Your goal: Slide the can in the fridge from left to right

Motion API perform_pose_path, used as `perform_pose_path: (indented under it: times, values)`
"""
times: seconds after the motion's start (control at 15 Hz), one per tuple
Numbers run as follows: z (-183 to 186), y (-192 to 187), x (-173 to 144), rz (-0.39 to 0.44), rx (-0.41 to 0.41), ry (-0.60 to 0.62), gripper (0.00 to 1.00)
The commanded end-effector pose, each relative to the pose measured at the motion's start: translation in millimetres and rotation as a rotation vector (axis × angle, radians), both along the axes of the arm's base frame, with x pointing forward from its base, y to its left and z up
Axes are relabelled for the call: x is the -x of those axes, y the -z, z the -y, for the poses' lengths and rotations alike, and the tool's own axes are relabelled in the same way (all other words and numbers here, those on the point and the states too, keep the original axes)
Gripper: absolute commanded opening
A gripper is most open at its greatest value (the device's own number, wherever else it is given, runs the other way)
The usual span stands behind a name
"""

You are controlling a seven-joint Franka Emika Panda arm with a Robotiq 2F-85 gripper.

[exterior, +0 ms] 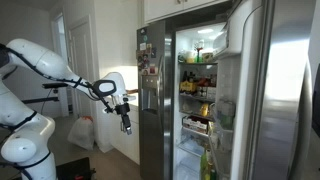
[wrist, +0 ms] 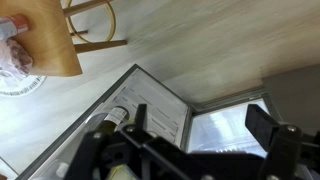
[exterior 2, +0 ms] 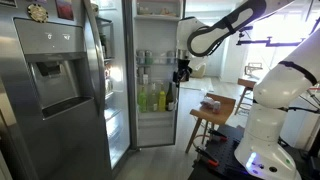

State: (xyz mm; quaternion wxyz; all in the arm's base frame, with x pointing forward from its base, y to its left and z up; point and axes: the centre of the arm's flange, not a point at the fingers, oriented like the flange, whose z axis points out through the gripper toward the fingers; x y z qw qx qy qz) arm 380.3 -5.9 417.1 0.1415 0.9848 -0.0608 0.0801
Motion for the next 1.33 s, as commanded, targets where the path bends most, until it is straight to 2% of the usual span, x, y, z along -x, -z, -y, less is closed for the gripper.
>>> perform_pose_path:
  times: [0.0, 0.4, 0.73, 0.93, 1.27]
  values:
    - [0.0, 0.0, 0.0, 0.000, 0.000, 0.000, 1.00]
    - [0.0, 0.0, 0.0, 0.000, 0.000, 0.000, 1.00]
    - [7.3, -9.9, -25.6, 0.056, -0.002, 0.121, 1.00]
    - [14.6, -23.2, -46.4, 0.159, -0.010, 0.219, 1.00]
    - [29.2, -48.7, -83.7, 0.400, 0.006, 0.331, 1.00]
